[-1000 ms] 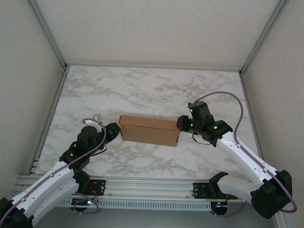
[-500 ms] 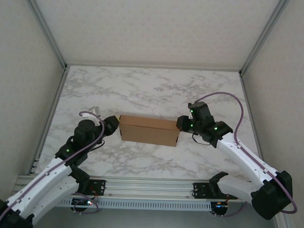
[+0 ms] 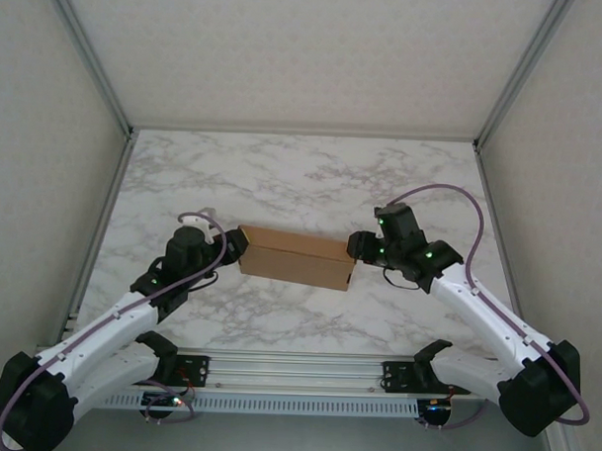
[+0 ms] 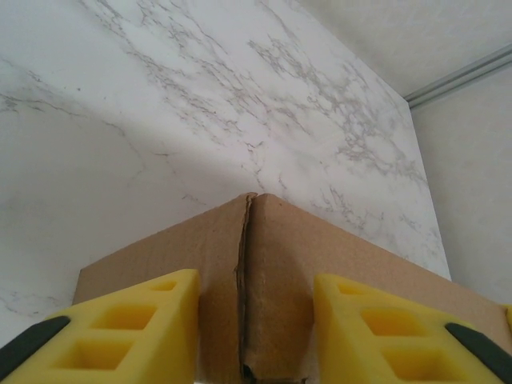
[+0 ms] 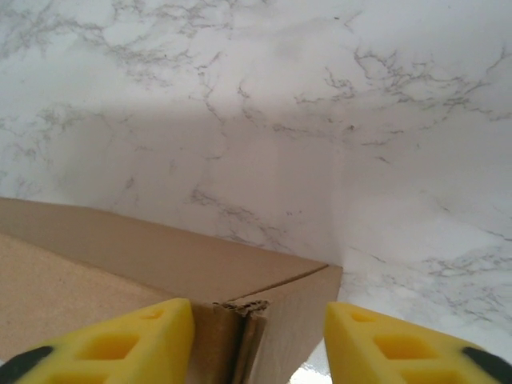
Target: Fold the paper box
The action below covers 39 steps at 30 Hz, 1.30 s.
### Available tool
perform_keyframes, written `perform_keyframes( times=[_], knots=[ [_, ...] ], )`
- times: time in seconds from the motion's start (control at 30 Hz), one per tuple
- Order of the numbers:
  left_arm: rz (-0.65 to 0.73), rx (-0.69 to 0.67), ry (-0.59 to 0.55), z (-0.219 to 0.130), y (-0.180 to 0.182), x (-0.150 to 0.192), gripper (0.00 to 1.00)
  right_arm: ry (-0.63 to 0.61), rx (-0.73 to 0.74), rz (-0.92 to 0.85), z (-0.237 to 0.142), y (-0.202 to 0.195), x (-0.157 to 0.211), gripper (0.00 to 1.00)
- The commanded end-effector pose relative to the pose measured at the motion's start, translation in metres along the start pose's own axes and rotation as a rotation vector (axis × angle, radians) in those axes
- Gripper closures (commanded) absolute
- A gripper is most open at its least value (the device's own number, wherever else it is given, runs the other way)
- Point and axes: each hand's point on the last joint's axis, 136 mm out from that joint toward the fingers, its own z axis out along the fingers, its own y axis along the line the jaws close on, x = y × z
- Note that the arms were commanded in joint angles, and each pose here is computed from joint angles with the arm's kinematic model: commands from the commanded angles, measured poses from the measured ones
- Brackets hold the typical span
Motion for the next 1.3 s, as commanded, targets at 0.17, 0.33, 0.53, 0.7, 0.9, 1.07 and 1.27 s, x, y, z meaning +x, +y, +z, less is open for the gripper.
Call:
perform_keyframes(
  times=[0.17, 0.33, 0.53, 0.7, 0.9, 1.07, 1.27],
  knots=[
    [-0.015, 0.010, 0.045, 0.003, 0.005, 0.014, 0.61, 0.087, -0.028, 0.057, -0.012, 0.002, 0.022, 0.43],
    [-0.008, 0.006, 0.050, 0.004, 0.004, 0.013, 0.61, 0.119, -0.105, 0.113, -0.006, 0.012, 0.031, 0.42],
    [-0.008, 0.009, 0.058, 0.006, 0.004, 0.015, 0.62, 0.150, -0.105, 0.116, 0.005, 0.008, 0.041, 0.44],
    [-0.017, -0.005, 0.076, 0.008, 0.014, 0.024, 0.62, 0.186, -0.024, 0.096, 0.019, -0.011, 0.054, 0.61],
    [-0.056, 0.022, 0.099, 0.005, 0.013, 0.033, 0.66, 0.156, -0.061, 0.051, 0.014, -0.008, 0.052, 0.71],
    [-0.107, 0.014, 0.093, -0.007, 0.015, 0.041, 0.68, 0.060, -0.075, -0.049, -0.009, -0.005, 0.042, 0.74],
    [-0.207, 0.025, 0.084, -0.027, 0.018, 0.055, 0.68, 0.061, -0.086, -0.087, -0.016, -0.013, 0.063, 0.77]
  ],
)
